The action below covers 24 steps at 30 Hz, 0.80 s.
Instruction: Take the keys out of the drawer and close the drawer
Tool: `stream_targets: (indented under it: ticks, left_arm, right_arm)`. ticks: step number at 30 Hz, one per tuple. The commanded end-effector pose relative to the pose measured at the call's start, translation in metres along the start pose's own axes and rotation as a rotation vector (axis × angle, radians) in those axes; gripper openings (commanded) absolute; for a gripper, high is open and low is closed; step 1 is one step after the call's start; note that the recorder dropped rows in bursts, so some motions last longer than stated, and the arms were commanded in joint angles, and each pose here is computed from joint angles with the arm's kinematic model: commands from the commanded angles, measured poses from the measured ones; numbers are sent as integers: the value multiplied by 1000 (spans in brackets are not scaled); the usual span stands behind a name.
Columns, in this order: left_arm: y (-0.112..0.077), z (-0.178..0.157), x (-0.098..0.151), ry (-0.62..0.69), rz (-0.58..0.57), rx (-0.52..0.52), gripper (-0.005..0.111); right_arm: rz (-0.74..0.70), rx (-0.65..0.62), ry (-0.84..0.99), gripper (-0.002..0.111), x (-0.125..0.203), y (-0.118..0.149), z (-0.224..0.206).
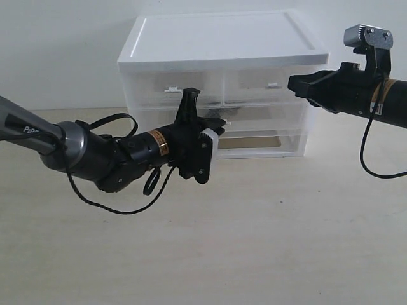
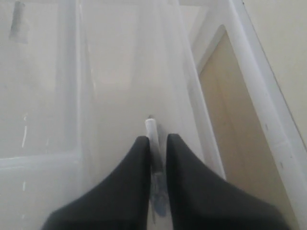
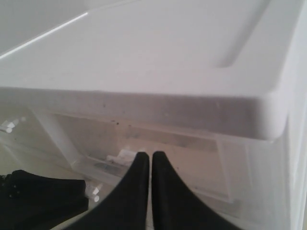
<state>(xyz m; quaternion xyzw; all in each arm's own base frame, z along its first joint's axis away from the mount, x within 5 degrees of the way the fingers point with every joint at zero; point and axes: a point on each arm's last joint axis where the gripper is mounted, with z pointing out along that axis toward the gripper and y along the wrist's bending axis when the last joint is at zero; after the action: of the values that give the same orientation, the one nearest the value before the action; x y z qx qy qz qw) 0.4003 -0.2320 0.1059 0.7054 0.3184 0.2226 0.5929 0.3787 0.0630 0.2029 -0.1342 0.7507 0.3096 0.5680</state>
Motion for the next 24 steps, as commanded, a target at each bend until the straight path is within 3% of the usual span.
stream_targets:
  ticks: [1, 7, 9, 11, 16, 24]
  left_arm:
    - [-15, 3, 8, 68, 50, 33, 8]
    - [-12, 4, 7, 110, 18, -6, 11]
    - [-12, 6, 2, 126, -12, -7, 7]
    - [-14, 7, -5, 163, -39, -9, 4]
    - [-17, 10, -27, 239, 14, 2, 4]
    - [-36, -1, -70, 225, 70, 59, 4]
  right_arm:
    - [-10, -3, -4, 0, -1, 0, 0]
    - [-15, -1, -2, 0, -1, 0, 0]
    - [-15, -1, -2, 0, -1, 0, 0]
    - [-15, -1, -2, 0, -1, 0, 0]
    - [-17, 3, 0, 0, -1, -1, 0]
    - [-17, 3, 0, 0, -1, -1, 0]
